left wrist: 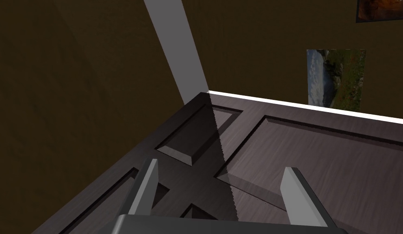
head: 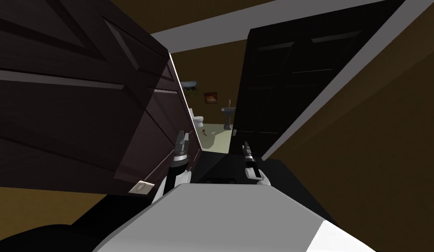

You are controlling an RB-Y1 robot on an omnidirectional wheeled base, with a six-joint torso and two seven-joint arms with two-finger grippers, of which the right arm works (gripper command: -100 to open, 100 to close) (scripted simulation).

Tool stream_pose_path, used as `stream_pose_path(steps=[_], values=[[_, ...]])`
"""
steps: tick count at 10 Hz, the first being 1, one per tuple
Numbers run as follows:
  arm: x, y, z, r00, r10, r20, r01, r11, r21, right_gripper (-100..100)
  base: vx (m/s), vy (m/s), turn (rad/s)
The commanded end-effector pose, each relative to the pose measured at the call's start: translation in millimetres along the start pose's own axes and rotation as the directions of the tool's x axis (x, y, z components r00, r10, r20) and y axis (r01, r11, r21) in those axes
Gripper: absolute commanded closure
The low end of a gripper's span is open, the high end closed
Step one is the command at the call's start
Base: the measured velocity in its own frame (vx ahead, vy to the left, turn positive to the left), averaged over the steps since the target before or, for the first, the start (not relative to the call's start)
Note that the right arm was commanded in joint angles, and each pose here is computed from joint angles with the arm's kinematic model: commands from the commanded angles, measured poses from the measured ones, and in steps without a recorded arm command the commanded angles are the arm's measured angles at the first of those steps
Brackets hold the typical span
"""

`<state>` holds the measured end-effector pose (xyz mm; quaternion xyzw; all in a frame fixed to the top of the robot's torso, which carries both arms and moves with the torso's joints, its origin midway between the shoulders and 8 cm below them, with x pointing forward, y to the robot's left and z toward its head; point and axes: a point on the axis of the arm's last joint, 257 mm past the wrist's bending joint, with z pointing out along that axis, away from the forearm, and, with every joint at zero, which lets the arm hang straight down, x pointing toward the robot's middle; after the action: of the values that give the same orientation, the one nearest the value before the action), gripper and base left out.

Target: Pull the door open

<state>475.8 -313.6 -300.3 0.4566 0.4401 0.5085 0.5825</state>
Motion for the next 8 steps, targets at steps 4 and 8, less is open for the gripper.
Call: stream_pose_path(steps=[4, 8], values=[[-4.5, -24.0, -3.6, 1.000, 0.010, 0.012, -0.011, 0.999, 0.049, -100, 0.102, 0.008, 0.016], [-8.5, -42.2, -7.0, 1.000, 0.018, 0.023, -0.020, 0.996, 0.088, -100, 0.100, 0.003, 0.016]])
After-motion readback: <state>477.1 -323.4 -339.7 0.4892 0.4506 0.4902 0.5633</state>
